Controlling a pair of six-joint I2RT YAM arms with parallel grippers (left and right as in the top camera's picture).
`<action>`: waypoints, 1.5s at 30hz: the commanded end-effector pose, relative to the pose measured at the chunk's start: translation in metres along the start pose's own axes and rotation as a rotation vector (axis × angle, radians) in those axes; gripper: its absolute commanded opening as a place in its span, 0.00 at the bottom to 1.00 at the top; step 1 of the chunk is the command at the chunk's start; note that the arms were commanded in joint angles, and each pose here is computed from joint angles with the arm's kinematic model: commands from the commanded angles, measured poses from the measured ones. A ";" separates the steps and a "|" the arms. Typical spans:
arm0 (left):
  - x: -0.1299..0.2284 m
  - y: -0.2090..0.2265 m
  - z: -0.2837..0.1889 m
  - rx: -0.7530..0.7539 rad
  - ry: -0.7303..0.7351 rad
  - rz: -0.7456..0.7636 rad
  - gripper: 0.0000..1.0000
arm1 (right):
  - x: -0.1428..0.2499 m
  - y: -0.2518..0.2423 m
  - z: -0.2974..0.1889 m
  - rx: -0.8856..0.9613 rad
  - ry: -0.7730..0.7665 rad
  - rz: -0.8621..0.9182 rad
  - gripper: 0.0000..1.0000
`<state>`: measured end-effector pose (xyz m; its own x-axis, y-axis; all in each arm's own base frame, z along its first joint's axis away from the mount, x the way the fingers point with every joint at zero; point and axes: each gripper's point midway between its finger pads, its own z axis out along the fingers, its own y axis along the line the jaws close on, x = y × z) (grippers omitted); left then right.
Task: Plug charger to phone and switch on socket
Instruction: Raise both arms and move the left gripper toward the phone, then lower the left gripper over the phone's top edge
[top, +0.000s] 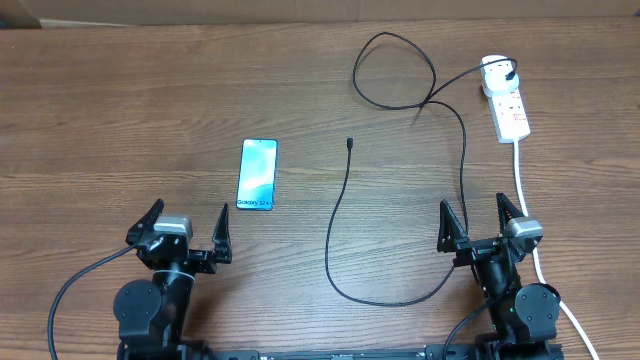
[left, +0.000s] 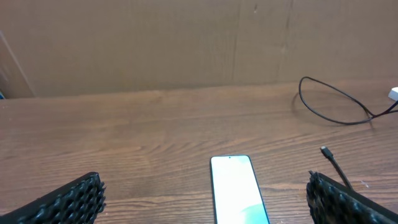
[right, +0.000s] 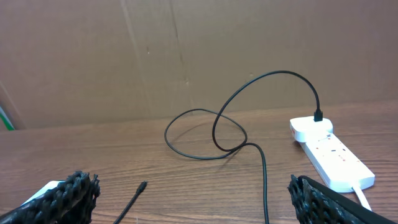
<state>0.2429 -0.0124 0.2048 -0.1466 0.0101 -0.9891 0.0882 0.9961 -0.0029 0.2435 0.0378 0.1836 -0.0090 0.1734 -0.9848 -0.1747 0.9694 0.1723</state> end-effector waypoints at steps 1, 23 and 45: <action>-0.020 0.001 0.000 -0.002 -0.008 -0.021 1.00 | -0.010 0.004 -0.002 -0.016 -0.028 -0.003 1.00; -0.088 -0.017 0.058 0.157 0.367 -0.098 1.00 | -0.086 0.030 0.005 -0.069 0.081 0.006 1.00; -0.052 -0.036 0.080 0.212 0.760 -0.197 0.99 | -0.114 0.058 0.073 -0.128 0.652 0.116 1.00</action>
<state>0.3269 -0.0463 0.2436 -0.7787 -0.0016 -0.6274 0.1672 0.9633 -0.2100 0.2994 0.0815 0.2907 -0.6191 0.1007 -0.7788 -0.2315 0.9243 0.3036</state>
